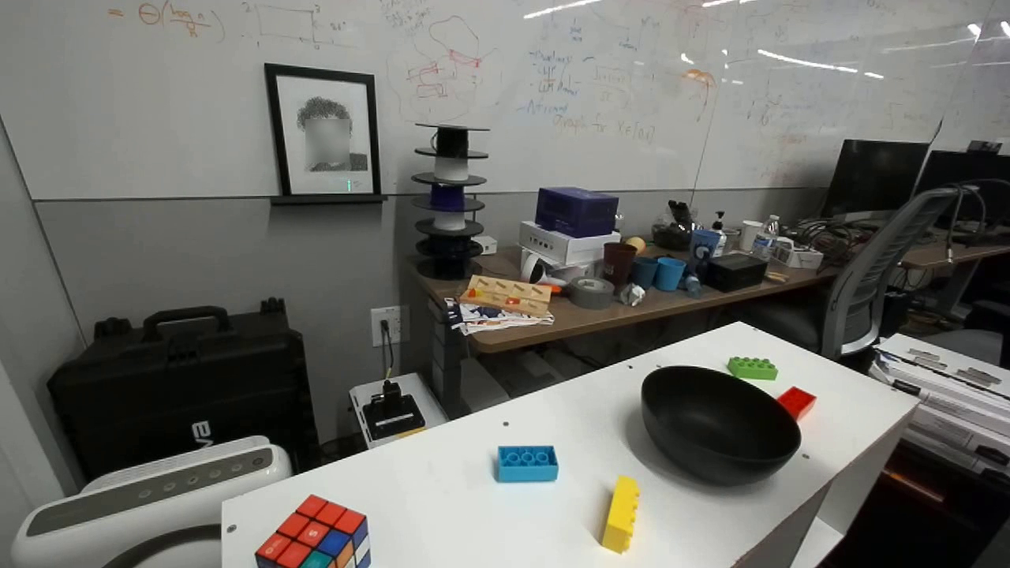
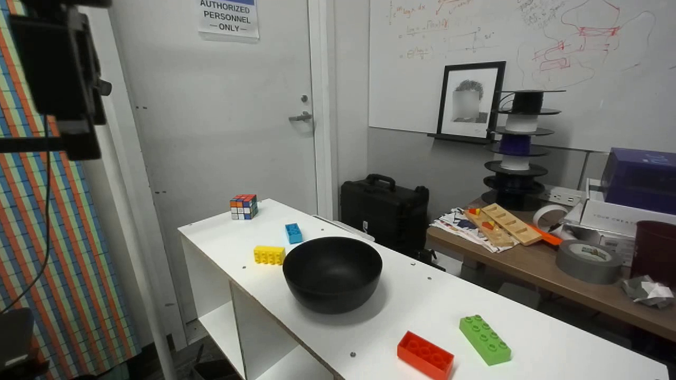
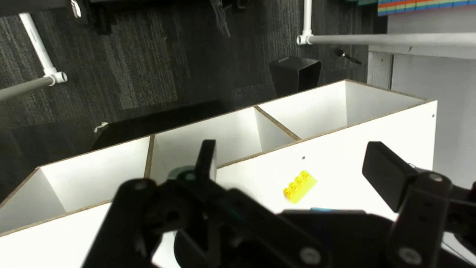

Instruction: Put the yellow, blue , orange and green lego bricks in the black bowl

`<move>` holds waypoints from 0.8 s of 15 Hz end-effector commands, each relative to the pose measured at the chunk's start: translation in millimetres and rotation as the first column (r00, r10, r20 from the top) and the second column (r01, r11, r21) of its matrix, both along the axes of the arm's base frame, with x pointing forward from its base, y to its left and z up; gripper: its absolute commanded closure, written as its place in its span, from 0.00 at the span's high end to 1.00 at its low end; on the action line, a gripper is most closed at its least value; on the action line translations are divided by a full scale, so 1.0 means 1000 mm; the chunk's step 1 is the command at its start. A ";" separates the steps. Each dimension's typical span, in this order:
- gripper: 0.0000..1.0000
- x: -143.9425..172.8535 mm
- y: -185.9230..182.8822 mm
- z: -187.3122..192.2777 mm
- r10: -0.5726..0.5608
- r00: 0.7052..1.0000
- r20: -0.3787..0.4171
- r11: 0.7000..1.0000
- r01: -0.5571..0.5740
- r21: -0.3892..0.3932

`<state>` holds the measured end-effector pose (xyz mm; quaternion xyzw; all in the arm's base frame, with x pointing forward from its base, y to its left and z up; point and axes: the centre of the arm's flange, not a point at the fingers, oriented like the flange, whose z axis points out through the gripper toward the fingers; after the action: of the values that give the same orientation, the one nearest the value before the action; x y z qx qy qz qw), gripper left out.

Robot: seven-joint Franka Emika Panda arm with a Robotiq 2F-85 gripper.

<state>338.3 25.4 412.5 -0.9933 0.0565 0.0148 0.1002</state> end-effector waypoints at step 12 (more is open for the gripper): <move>1.00 0.137 0.121 -0.162 -0.060 0.996 0.062 0.992 0.066 -0.107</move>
<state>435.2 119.9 272.2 -0.9938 0.0912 -0.0147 0.0618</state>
